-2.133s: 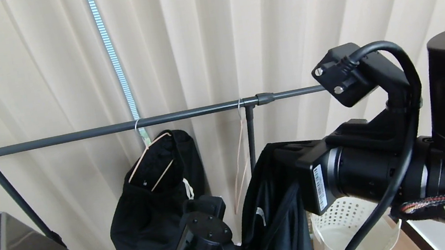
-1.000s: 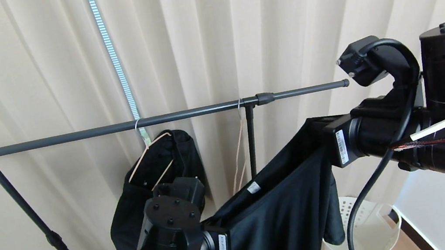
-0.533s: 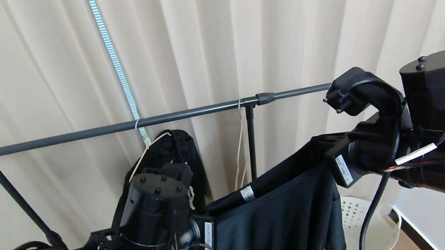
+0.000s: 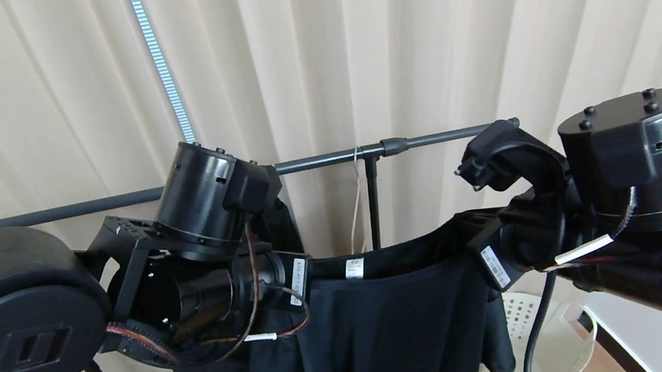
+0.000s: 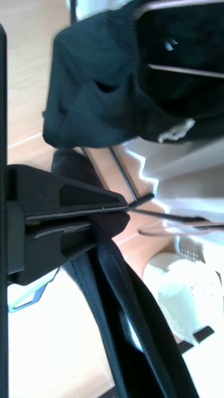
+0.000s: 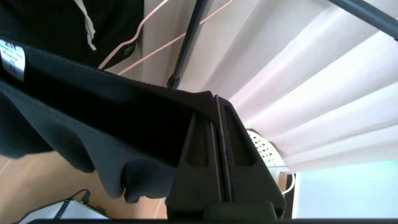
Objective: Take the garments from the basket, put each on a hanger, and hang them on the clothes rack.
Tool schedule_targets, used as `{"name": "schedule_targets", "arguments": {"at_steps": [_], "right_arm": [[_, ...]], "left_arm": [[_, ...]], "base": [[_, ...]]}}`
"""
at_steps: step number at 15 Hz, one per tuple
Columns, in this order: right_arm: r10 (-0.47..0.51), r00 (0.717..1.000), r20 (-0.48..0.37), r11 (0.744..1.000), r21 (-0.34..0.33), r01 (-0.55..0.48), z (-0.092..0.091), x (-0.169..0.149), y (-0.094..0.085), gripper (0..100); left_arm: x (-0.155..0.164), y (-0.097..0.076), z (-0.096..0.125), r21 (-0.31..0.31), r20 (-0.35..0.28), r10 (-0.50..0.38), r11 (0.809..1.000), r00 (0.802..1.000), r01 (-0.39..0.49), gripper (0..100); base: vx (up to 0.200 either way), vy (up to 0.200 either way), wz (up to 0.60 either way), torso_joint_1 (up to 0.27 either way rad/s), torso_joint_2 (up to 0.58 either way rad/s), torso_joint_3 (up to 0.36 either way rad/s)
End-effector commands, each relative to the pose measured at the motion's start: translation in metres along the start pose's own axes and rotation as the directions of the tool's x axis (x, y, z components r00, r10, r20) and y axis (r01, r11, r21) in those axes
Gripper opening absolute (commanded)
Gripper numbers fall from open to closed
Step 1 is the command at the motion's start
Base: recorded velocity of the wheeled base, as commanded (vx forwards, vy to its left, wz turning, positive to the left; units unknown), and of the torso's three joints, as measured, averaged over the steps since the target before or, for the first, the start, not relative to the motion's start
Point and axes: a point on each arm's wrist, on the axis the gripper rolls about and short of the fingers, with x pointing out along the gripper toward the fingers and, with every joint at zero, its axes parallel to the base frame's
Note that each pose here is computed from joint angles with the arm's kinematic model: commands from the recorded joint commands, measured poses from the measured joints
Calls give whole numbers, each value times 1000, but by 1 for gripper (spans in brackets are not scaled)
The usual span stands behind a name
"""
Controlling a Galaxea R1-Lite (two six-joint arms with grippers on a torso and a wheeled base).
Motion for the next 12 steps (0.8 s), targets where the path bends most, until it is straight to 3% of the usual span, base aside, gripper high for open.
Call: {"name": "schedule_targets", "arguments": {"at_steps": [1, 3, 7, 8, 12], "right_arm": [[5, 1000, -19, 1000, -23, -5, -2, 9, 12, 0], [2, 1000, -23, 1000, -24, -2, -2, 10, 12, 0], [-36, 999, -29, 999, -39, 35, -3, 1, 7, 0], [-28, 997, -73, 997, -75, 22, -7, -4, 7, 0], [98, 991, -93, 979, -171, -112, -11, -42, 28, 0]], "left_arm": [[8, -3, 2, 10, -17, -4, 1000, 1000, 4, 0], [8, -3, 0, 38, -29, -4, 999, 1000, 5, 0], [8, 0, 2, 33, -22, -9, 999, 1000, 10, 0], [9, 2, 4, 28, -20, -11, 1000, 1000, 11, 0], [6, 7, 18, 14, 10, -96, 995, 995, 96, 0]], "base": [[0, 0, 0, 0, 0, 0], [0, 0, 0, 0, 0, 0], [0, 0, 0, 0, 0, 0], [0, 0, 0, 0, 0, 0], [0, 0, 0, 0, 0, 0]]}}
